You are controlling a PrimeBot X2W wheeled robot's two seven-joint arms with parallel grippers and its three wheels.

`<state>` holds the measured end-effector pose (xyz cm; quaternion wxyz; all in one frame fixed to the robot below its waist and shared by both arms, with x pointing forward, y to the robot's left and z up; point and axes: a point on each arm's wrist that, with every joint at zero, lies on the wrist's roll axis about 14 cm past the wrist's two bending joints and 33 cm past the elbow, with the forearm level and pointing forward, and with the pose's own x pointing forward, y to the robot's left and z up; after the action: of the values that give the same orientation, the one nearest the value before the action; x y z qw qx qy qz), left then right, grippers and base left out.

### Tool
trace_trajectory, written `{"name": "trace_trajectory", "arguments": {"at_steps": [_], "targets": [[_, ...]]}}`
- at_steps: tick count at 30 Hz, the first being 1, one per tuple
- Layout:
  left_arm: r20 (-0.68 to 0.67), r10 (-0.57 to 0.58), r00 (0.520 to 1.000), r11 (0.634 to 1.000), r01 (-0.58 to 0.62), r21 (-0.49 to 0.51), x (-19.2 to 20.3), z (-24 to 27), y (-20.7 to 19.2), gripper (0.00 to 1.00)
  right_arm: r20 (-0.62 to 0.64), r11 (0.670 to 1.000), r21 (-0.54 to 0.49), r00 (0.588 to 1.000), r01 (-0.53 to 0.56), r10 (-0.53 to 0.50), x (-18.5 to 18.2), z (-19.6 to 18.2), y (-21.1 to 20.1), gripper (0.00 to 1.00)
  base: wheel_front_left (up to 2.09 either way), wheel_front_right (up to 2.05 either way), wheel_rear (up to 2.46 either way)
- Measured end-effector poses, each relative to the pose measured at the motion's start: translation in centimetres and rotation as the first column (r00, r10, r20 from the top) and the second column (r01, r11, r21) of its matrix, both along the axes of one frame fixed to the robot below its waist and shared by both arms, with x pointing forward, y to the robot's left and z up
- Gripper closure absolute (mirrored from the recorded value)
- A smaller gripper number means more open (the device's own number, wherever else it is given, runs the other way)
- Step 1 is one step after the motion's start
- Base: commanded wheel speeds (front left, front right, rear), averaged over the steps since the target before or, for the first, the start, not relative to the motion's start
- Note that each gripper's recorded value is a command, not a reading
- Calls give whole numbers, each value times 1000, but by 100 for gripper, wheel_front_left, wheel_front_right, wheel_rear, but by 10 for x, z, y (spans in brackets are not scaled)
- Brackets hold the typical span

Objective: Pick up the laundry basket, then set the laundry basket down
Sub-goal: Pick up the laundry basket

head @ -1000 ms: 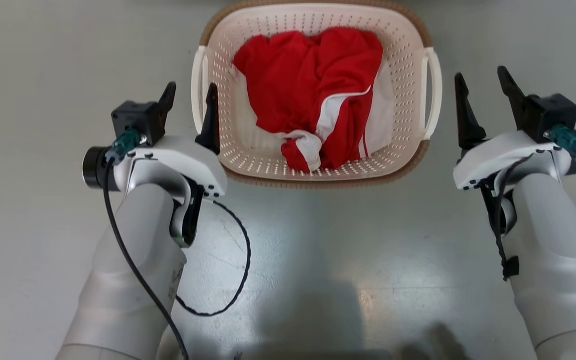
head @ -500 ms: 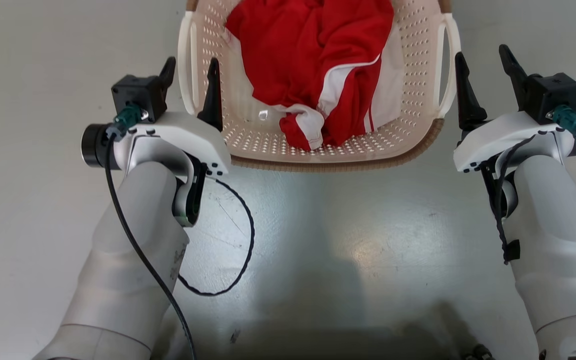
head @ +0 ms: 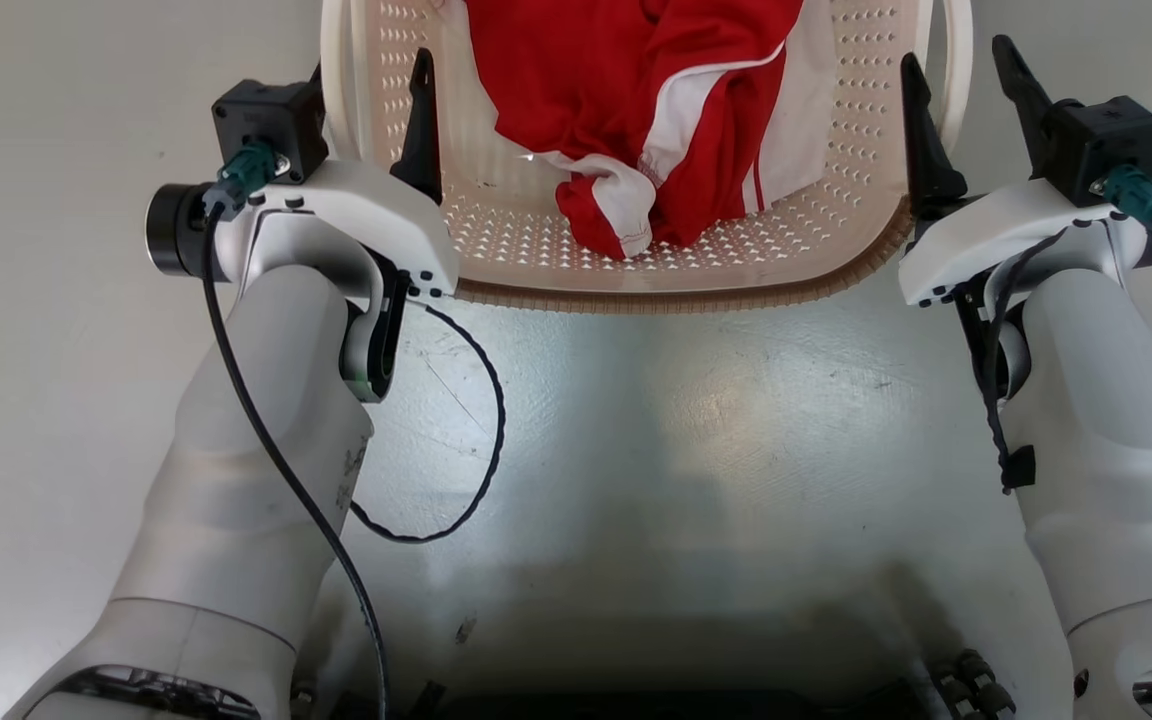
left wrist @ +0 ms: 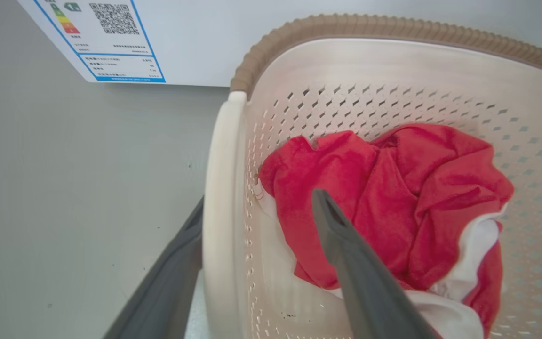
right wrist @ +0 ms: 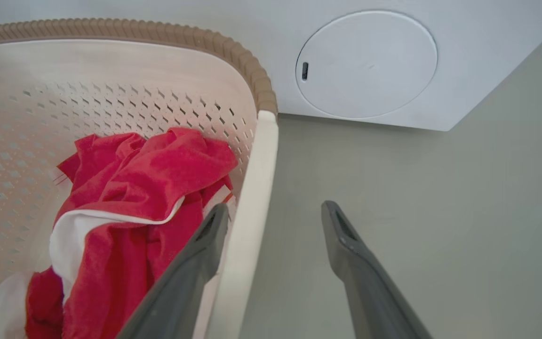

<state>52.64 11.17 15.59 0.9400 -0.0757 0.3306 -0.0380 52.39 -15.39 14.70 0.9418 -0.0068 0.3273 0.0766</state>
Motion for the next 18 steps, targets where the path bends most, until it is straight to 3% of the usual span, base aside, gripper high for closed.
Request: {"name": "trace_trajectory", "arguments": {"at_steps": [18], "targets": [[-22,-53,998,998,54,16,1,-14,-8,0,-41,1000,8,999,-10,10,-7,-17,6,0,0,0,0]]}}
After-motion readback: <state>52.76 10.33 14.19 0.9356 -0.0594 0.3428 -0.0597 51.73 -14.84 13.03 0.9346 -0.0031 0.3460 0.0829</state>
